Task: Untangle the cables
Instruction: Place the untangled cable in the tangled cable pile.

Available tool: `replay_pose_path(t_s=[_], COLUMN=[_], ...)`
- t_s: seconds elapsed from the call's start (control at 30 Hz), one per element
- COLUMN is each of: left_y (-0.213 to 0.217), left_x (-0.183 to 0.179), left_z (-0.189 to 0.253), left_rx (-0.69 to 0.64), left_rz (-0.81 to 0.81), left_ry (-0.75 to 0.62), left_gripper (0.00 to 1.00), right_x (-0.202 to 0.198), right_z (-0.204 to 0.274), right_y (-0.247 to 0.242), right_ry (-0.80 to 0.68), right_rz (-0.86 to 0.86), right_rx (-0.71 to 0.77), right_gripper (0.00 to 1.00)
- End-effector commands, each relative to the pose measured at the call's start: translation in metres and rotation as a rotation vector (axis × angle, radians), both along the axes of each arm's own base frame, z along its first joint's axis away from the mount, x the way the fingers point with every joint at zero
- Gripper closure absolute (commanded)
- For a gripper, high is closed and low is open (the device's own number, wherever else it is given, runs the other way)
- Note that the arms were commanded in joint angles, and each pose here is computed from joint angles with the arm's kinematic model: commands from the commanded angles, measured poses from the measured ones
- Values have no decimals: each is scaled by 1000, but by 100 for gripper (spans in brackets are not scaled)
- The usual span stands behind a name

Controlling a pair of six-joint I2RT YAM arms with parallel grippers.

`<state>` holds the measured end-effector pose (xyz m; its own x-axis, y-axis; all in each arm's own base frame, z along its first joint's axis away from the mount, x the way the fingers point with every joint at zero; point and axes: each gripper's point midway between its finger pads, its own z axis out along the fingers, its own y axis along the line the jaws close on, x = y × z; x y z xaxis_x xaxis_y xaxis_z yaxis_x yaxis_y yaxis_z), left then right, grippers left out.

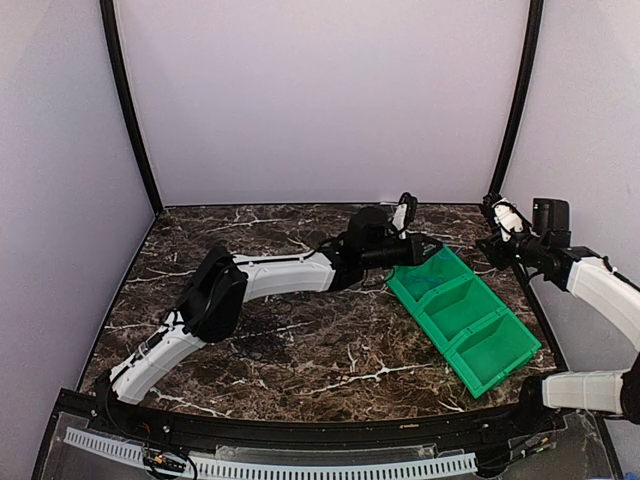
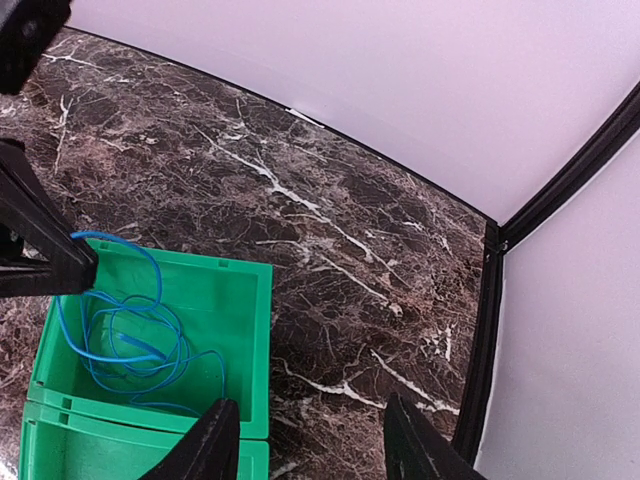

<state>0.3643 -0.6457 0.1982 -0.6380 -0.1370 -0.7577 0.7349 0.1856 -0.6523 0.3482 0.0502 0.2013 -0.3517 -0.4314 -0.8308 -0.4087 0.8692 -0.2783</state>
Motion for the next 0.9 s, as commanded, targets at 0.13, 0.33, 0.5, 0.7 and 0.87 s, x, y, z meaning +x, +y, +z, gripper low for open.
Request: replay_pose_path(t_s=[0.13,0.33,0.5,0.7,0.87], left_y=[13,18,17,19,24], left_x=[17,20,14,16,15], left_z=[-30,-46,-56,-52,-44], left_rx=[132,213,257,264,303], left_rz=[120,157,144,160,170], left_ry=[46,36,26,20,2], left_gripper=[100,99,90,88,87], right_x=[5,5,4,3,3], right_z=[6,5,5,6,6], right_y=[-1,-1,0,0,1], right_ry=[-31,-28,-27,-30,-29], right_rz=[-6,-3,0,2,9], right_rx=[9,11,10,11,10], right_gripper=[49,49,49,49,49])
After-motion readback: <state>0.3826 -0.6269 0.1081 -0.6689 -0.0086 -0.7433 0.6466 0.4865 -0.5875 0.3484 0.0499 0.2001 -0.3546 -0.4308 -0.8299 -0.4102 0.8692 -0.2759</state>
